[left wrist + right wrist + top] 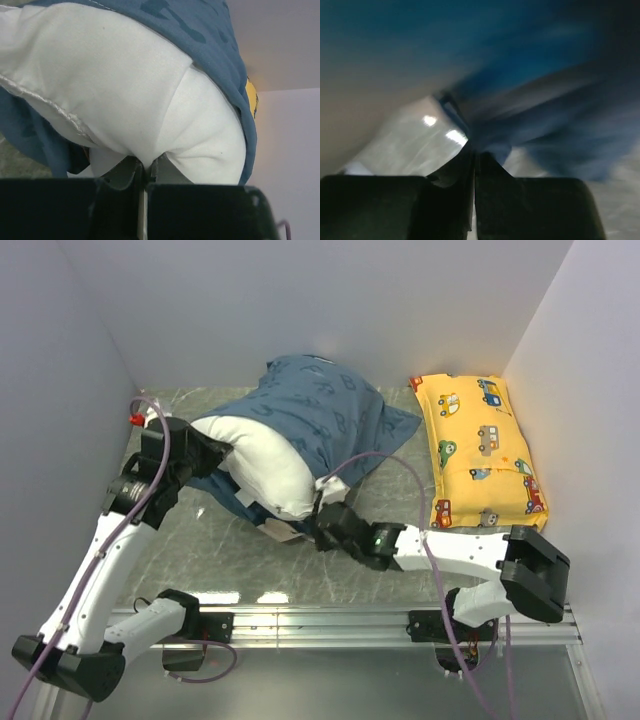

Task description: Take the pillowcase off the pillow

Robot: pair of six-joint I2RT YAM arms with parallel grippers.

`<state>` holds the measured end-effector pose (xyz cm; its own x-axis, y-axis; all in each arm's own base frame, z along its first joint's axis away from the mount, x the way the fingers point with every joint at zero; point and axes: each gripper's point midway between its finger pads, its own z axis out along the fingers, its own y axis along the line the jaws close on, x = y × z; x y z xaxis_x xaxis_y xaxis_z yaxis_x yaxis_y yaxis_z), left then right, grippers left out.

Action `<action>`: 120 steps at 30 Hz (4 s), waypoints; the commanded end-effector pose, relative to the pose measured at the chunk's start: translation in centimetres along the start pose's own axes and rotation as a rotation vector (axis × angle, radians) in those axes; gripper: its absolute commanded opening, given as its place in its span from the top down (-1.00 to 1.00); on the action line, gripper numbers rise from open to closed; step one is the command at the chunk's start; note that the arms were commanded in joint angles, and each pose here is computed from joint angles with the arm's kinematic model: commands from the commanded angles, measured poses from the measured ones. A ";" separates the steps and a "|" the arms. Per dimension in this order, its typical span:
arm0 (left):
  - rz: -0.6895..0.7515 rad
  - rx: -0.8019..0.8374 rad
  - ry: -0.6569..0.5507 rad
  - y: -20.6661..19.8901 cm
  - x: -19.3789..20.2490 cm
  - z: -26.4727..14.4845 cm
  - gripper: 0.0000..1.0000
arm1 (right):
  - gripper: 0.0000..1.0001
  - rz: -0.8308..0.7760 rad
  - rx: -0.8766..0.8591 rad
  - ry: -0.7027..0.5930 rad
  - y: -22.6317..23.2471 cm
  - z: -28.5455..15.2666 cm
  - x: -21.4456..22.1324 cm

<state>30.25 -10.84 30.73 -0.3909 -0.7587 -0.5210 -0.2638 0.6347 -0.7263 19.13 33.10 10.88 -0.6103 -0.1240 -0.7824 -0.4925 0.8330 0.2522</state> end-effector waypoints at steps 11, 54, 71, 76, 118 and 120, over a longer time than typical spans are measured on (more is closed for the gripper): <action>-0.099 0.074 0.015 5.6 4.4 -1.8 0.99 | -0.21 -0.065 -0.301 -0.089 4.2 -9.1 -6.2; 0.016 0.142 0.167 10.7 9.9 -8.8 0.99 | 1.00 0.020 0.633 -0.220 -17.4 11.8 -29.3; -0.109 -0.114 -0.163 10.0 -4.1 2.6 0.99 | 1.00 0.131 0.455 -0.114 -16.8 5.4 -19.1; -0.146 -0.166 -0.144 12.9 -8.7 6.1 0.99 | 1.00 0.087 0.317 -0.050 -12.1 5.8 -17.1; 0.397 -0.382 0.077 13.2 6.4 7.5 0.99 | -0.17 0.055 0.095 -0.005 -5.7 6.6 -18.0; 0.392 -0.362 0.065 12.5 6.0 7.2 0.99 | -0.37 0.044 0.085 -0.059 -5.0 4.0 -19.1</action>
<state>30.26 -9.84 14.10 -0.6198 -0.4553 -0.6391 -0.3355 0.8900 -0.3087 38.53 35.29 18.82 -0.6261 -0.0343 -0.7790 -0.3848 0.8825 0.2704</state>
